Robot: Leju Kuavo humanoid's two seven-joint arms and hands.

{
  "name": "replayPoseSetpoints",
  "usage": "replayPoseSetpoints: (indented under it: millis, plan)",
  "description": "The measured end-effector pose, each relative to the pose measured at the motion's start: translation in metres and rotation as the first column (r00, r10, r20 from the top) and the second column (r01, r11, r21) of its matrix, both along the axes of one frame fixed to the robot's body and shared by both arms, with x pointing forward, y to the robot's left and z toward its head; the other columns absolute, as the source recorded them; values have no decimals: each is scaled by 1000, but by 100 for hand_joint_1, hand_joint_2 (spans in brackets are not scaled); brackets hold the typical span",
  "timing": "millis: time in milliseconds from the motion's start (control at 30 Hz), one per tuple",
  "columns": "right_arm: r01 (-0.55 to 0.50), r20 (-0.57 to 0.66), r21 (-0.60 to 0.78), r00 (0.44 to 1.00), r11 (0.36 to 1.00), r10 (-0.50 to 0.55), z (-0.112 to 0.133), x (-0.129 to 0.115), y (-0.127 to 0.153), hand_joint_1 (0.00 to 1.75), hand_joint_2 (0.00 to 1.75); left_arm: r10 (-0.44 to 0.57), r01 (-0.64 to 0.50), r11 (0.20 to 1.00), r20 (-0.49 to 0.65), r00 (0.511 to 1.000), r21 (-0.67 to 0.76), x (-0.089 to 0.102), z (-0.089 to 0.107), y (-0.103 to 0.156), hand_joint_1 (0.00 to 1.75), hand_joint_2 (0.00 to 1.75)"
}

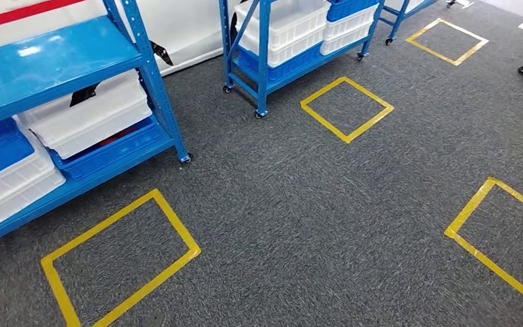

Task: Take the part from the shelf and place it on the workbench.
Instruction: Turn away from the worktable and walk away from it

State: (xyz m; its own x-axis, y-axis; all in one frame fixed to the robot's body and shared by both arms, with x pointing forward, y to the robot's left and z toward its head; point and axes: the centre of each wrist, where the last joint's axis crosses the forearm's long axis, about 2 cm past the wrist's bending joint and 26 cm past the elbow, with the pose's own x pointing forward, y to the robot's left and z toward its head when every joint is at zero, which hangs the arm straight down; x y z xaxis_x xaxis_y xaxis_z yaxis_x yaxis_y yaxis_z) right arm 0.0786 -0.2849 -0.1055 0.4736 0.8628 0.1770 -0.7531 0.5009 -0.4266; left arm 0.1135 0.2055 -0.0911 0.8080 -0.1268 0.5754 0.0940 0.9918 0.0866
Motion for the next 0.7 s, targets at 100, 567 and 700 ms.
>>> replayPoseSetpoints:
  millis: [100, 567, 700]
  plan:
    - [0, -3, 0, 1000, 1000, 0, 0, -2, 0, 0, 0, 2, -2, 1000, -3, 1000, -6, -1, 0, 0, 0, 0]
    - [5, -5, -7, 1000, 1000, -5, 0, -2, -3, 0, 0, 207, -211, 955, -39, 978, -206, 2, 1, -3, 0, 175]
    - [-1, -4, -9, 1000, 1000, 1, -1, -3, -3, 0, 0, 235, -238, 941, -41, 971, -242, -1, 0, -2, 0, 175]
